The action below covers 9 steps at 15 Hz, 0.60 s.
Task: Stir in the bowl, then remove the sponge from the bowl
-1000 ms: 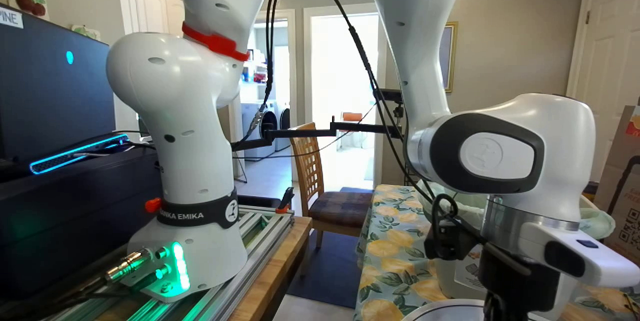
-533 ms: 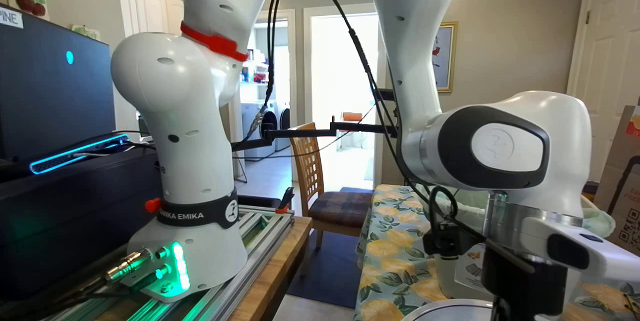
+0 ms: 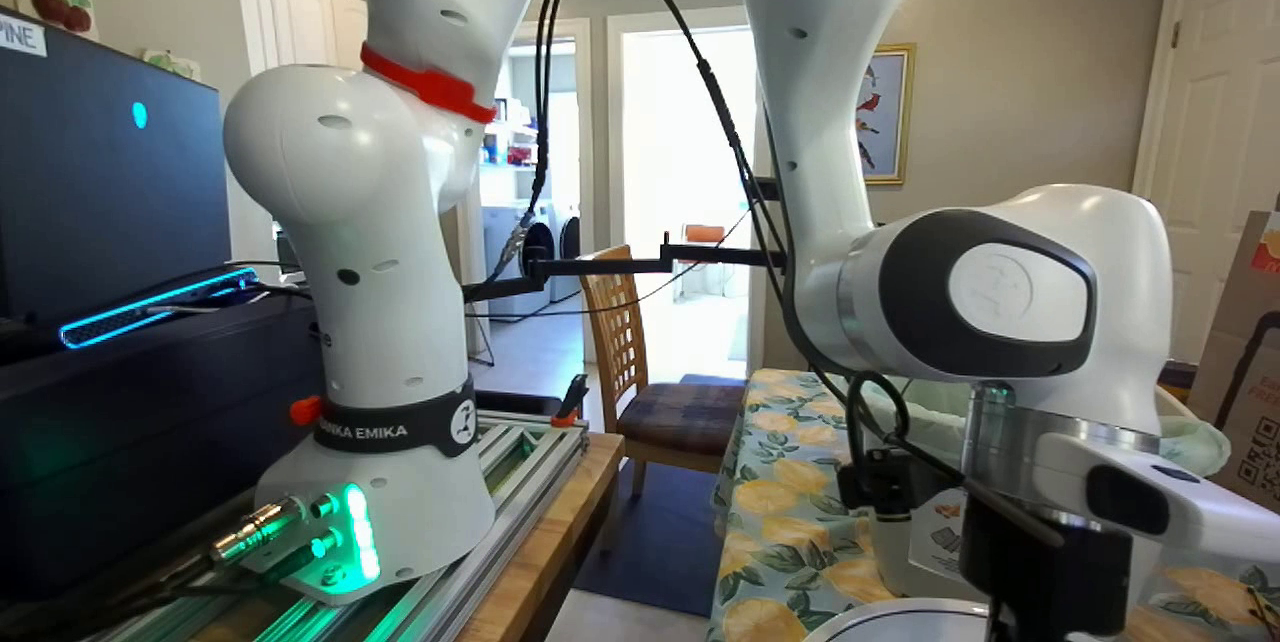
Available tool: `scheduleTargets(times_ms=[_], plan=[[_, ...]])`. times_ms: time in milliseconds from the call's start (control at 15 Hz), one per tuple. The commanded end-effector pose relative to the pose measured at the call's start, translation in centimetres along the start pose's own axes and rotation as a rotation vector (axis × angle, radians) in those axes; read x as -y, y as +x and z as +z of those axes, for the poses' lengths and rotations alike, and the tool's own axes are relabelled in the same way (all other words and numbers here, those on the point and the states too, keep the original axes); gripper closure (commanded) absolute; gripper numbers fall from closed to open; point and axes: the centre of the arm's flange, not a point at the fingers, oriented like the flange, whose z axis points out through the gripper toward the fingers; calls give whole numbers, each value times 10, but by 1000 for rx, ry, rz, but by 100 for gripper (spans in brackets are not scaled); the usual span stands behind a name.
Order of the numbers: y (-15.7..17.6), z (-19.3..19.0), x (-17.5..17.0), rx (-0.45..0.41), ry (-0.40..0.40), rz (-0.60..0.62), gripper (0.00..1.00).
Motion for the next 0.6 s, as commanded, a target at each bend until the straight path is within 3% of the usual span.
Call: scheduleTargets(times_ms=[0,533], plan=[[-8,-5,-2,-6,-14,10,0],[-9,-1,-1,-7,-24,9,0]])
